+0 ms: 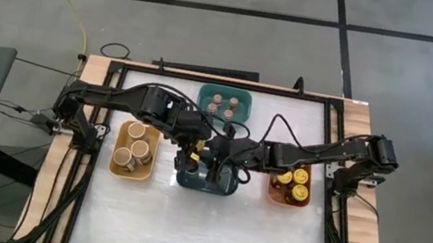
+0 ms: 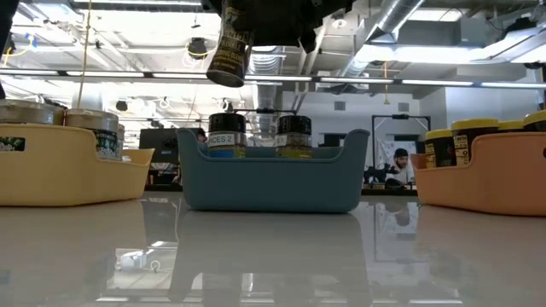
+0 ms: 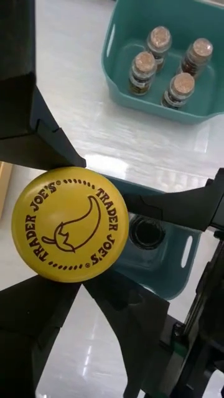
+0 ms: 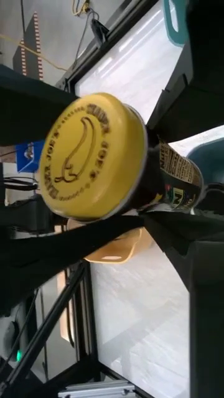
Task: Sort spices by type
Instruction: Put the yellow seasoning into the orange bin
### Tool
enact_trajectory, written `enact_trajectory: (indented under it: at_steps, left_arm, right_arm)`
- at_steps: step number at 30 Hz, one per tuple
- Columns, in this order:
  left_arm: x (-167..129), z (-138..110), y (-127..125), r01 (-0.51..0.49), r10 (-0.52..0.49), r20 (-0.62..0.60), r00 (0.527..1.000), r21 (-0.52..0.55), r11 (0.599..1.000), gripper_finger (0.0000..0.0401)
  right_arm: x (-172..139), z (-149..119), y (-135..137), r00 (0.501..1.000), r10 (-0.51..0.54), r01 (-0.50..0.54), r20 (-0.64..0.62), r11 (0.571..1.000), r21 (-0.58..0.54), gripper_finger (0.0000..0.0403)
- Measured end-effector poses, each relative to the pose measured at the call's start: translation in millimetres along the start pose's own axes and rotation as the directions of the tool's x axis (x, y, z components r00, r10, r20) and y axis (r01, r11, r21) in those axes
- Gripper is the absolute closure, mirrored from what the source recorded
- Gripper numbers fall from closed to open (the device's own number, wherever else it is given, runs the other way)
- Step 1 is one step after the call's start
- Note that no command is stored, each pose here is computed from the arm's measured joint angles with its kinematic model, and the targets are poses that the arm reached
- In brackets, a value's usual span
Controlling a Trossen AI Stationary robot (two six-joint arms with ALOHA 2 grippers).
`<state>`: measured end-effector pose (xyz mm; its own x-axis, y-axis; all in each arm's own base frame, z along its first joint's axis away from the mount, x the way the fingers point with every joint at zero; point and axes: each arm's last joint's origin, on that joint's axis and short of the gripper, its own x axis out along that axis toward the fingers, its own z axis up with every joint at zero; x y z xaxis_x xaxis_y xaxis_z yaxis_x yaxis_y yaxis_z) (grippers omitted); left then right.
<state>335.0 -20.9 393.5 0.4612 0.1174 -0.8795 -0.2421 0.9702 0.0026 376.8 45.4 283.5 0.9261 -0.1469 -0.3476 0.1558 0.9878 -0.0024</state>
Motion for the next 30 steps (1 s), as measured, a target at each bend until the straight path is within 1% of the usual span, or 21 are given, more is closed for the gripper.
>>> enact_trajectory:
  at_steps: [5,7,10,12,15,17,21,23,26,30]
  left_arm:
    - [-0.2,0.0,0.3,-0.001,0.001,0.000,1.000,-0.002,1.000,0.0153]
    - [-0.6,-0.1,0.4,-0.001,0.001,0.001,1.000,-0.002,1.000,0.0153]
    - [-0.6,0.3,0.3,0.000,-0.001,0.005,1.000,0.042,0.999,0.0153]
    - [-0.5,0.9,1.5,-0.017,0.016,0.012,1.000,0.084,0.996,0.0153]
    - [-0.4,1.1,3.1,-0.043,0.042,0.016,0.999,0.088,0.995,0.0153]
    - [-0.3,1.4,4.3,-0.049,0.048,0.017,0.999,0.092,0.995,0.0158]
    - [-0.4,1.5,4.6,-0.067,0.065,0.022,0.998,0.089,0.994,0.0181]
    - [-0.3,1.7,5.2,-0.069,0.068,0.023,0.997,0.088,0.994,0.0181]
    - [0.2,2.8,6.1,-0.078,0.076,0.031,0.997,0.084,0.993,0.0181]
    - [0.8,2.0,7.0,-0.105,0.103,0.026,0.994,0.097,0.990,0.0182]
  right_arm:
    - [0.7,3.7,-1.8,0.999,-0.002,0.002,0.039,1.000,0.001,0.0202]
    - [0.9,4.2,-2.5,0.999,-0.004,0.005,0.045,1.000,-0.018,0.0206]
    - [1.0,4.5,-2.6,0.999,-0.005,0.007,0.048,0.999,-0.040,0.0209]
    - [1.3,4.8,-4.0,0.999,-0.010,0.012,0.050,0.999,-0.045,0.0210]
    - [2.0,5.4,-6.9,0.998,-0.018,0.021,0.053,0.999,-0.041,0.0210]
    - [2.0,5.4,-7.1,0.998,-0.022,0.024,0.053,0.999,-0.040,0.0210]
    - [2.0,5.4,-6.9,0.998,-0.023,0.025,0.053,0.999,-0.041,0.0210]
    - [1.9,5.0,-7.2,0.999,-0.025,0.027,0.048,0.998,-0.050,0.0210]
    - [-3.9,5.7,-9.0,0.999,-0.030,0.032,0.017,0.994,-0.106,0.0209]
    - [-21.6,10.5,-13.9,0.999,-0.037,0.031,-0.038,0.990,-0.139,0.0210]
